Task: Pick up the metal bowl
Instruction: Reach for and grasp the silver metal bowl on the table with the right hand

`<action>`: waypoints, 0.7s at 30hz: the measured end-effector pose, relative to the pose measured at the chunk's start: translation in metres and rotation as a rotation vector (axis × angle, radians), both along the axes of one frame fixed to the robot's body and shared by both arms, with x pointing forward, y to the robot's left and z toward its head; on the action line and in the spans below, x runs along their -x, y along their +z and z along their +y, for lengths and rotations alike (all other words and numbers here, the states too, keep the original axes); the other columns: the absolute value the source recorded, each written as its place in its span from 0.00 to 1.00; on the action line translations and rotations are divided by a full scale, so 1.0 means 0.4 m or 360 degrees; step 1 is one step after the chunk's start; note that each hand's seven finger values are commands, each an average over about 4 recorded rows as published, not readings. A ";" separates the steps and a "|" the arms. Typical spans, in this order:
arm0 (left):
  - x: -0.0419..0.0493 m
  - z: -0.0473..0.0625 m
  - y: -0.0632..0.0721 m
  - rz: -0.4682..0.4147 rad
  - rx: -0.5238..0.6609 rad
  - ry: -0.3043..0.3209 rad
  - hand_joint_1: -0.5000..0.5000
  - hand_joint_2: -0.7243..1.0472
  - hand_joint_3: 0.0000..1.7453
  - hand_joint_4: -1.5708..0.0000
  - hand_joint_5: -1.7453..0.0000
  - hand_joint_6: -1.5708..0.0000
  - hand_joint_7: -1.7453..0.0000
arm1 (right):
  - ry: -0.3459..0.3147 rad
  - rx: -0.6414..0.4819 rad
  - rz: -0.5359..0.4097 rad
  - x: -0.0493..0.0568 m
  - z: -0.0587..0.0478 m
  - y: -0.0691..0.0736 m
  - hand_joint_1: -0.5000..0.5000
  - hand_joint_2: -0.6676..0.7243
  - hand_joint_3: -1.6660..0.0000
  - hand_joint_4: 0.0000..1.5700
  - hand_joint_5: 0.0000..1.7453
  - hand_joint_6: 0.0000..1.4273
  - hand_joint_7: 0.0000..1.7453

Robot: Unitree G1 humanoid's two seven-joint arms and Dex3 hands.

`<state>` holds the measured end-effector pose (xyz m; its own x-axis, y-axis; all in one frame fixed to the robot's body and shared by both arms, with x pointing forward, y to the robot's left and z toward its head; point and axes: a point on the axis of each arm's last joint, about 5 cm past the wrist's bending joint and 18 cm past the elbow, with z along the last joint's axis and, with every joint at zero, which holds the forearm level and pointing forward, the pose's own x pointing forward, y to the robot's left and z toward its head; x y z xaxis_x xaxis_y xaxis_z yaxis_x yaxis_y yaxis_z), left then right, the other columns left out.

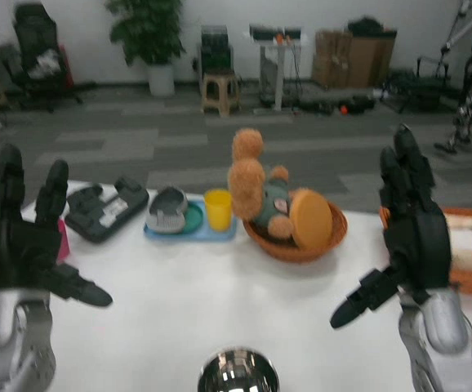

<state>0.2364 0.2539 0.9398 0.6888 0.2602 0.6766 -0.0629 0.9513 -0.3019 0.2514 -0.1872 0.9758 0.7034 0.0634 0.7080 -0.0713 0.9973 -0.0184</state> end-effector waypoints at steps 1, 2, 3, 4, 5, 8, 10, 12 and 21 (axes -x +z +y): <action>-0.001 0.003 -0.001 0.0025 -0.0014 -0.0027 0.00 0.09 0.05 0.77 1.00 1.00 1.00 | 0.0015 0.0025 0.0040 0.001 -0.002 -0.005 0.11 0.94 1.00 0.00 0.00 0.00 0.00; -0.001 0.005 -0.002 0.0051 -0.0027 -0.0055 0.00 0.09 0.05 0.78 1.00 1.00 1.00 | 0.0029 0.0048 0.0078 0.002 -0.005 -0.010 0.12 0.93 1.00 0.00 0.00 0.00 0.00; -0.002 0.006 -0.004 0.0074 -0.0040 -0.0081 0.00 0.09 0.05 0.79 1.00 1.00 1.00 | 0.0042 0.0067 0.0109 0.003 -0.007 -0.013 0.12 0.93 1.00 0.00 0.00 0.00 0.00; -0.002 0.008 -0.006 0.0100 -0.0056 -0.0112 0.00 0.10 0.05 0.79 1.00 1.00 1.00 | 0.0058 0.0089 0.0137 0.004 -0.009 -0.016 0.12 0.93 1.00 0.00 0.00 0.00 0.00; -0.003 0.010 -0.008 0.0128 -0.0074 -0.0147 0.00 0.10 0.05 0.80 1.00 1.00 1.00 | 0.0076 0.0113 0.0162 0.005 -0.011 -0.019 0.12 0.94 1.00 0.00 0.00 0.00 0.00; -0.005 0.015 -0.015 0.0208 -0.0116 -0.0245 0.00 0.10 0.05 0.82 1.00 1.00 1.00 | 0.0137 0.0190 0.0230 0.005 -0.014 -0.026 0.12 0.94 1.00 0.00 0.00 0.00 0.00; -0.005 0.016 -0.021 0.0235 -0.0124 -0.0268 0.00 0.10 0.05 0.83 1.00 1.00 1.00 | 0.0171 0.0220 0.0259 0.005 -0.010 -0.029 0.11 0.93 1.00 0.00 0.00 0.00 0.00; -0.005 0.017 -0.030 0.0271 -0.0124 -0.0283 0.00 0.10 0.05 0.83 1.00 1.00 1.00 | 0.0211 0.0252 0.0298 0.004 -0.005 -0.035 0.11 0.91 1.00 0.00 0.00 0.00 0.00; -0.004 0.010 -0.063 0.0410 -0.0134 -0.0357 0.00 0.10 0.05 0.86 1.00 1.00 1.00 | 0.0370 0.0360 0.0538 0.011 0.026 -0.103 0.12 0.91 1.00 0.00 0.00 0.00 0.00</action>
